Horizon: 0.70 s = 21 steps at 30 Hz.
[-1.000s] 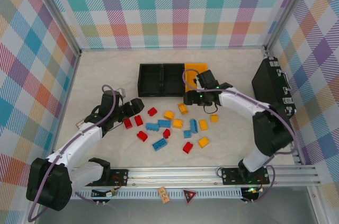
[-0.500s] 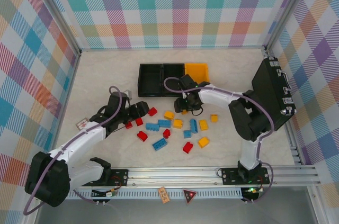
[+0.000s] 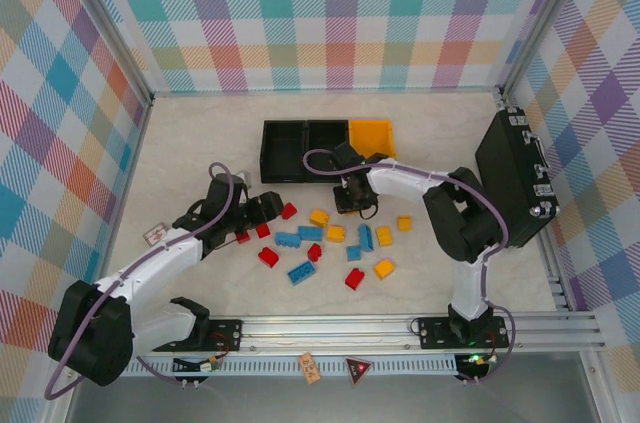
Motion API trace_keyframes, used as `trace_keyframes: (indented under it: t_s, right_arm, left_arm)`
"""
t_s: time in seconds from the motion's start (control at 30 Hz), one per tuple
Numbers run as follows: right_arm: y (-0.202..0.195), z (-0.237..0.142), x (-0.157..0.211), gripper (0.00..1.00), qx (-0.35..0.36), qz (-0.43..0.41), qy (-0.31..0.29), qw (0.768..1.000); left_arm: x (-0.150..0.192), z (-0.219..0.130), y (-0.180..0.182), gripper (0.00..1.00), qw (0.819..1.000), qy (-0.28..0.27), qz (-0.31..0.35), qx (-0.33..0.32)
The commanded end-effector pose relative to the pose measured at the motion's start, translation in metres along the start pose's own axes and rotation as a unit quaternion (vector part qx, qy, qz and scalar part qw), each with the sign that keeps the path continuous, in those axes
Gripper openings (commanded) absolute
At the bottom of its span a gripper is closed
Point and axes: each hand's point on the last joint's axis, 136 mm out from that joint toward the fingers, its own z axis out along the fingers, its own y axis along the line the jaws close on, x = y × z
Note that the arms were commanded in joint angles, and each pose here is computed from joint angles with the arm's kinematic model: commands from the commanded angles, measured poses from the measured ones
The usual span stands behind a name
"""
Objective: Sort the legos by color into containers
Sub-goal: Pick up the lego from the center of the table.
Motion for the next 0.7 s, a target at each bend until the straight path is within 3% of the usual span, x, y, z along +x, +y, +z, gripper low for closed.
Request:
trace_keyframes:
  t_s: [0.0,0.33,0.67]
  right_arm:
    - [0.001,-0.038,-0.011,0.31,-0.002,-0.005,-0.035,0.999]
    - [-0.025,-0.076,-0.042,0.31,0.001,0.038,-0.07,0.997]
    - [-0.062,-0.069,-0.079,0.32,0.032,0.097,-0.06,0.993]
  left_arm:
    - [0.002,0.004,-0.014,0.74,1.0,0.007,0.008,0.02]
    - [0.005,0.014,-0.061,0.73,0.996,0.03,0.045,0.066]
    - [0.012,0.025,-0.089,0.72,0.993,0.047,0.073,0.08]
